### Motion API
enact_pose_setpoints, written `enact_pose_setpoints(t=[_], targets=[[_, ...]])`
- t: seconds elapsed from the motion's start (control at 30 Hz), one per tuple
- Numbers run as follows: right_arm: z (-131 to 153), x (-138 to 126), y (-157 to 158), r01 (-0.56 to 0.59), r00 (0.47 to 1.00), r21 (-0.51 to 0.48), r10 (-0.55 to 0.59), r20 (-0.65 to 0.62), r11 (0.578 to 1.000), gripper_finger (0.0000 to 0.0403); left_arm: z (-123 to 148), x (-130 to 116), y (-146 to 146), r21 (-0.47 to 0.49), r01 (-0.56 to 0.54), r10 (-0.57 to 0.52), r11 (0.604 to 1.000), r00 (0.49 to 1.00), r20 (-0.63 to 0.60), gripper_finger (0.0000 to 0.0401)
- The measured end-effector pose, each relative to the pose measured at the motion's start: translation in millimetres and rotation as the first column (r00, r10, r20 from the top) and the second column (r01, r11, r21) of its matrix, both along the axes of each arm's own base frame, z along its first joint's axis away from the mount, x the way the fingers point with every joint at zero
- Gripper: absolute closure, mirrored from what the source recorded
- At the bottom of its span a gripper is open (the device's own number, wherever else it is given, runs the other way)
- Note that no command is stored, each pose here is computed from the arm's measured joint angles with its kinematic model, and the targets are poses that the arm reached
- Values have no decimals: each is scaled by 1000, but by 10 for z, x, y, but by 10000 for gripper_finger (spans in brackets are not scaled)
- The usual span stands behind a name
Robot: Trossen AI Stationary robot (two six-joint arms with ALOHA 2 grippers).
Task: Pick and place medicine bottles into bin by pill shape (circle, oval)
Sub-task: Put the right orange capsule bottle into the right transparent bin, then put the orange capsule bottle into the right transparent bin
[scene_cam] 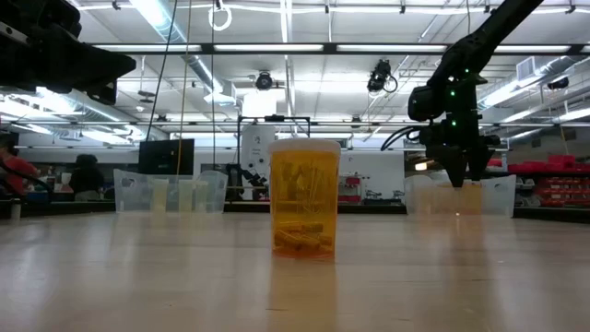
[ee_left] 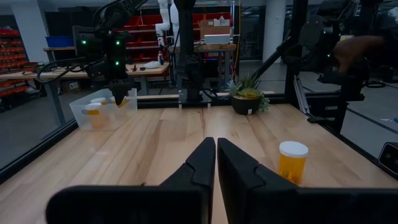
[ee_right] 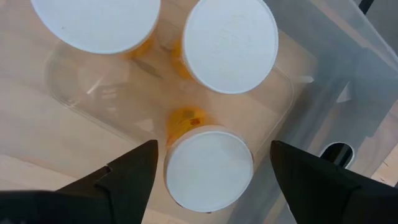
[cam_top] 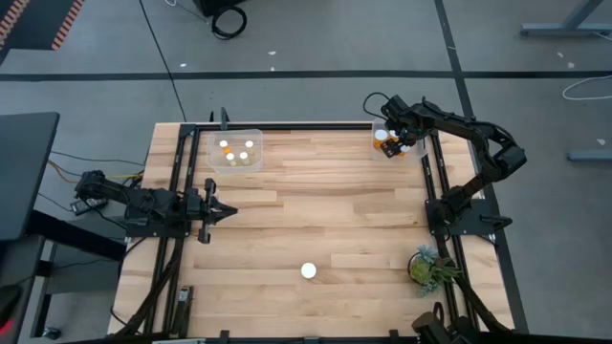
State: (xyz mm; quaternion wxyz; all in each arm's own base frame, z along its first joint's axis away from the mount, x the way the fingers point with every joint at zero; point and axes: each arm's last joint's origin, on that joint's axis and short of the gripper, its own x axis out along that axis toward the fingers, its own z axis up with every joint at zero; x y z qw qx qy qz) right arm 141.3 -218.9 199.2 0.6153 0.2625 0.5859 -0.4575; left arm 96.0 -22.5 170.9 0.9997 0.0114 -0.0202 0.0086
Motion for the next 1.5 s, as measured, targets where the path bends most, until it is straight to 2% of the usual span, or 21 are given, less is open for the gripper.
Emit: enact_pose_setpoints(t=[0.17, 0.4, 0.7, 1.0, 1.3, 1.5], targets=[[3, 31, 20, -6, 1000, -18, 5, -20, 1000, 86, 0, 0, 0, 0, 0, 0, 1000, 1000, 0, 374], [14, 115, 80, -34, 993, -90, 24, -116, 995, 86, -1, 0, 0, 0, 0, 0, 1000, 1000, 0, 365], [9, 102, 135, 15, 990, -71, -25, -141, 997, 86, 0, 0, 0, 0, 0, 0, 1000, 1000, 0, 375], [21, 132, 204, -8, 968, -124, -23, -248, 992, 87, -1, 0, 0, 0, 0, 0, 1000, 1000, 0, 365], [25, 145, 226, -18, 969, -104, -8, -246, 994, 87, -1, 0, 0, 0, 0, 0, 1000, 1000, 0, 377], [185, 325, 245, -82, 978, -143, 51, -204, 986, 87, 0, 0, 0, 0, 0, 0, 1000, 1000, 0, 371]])
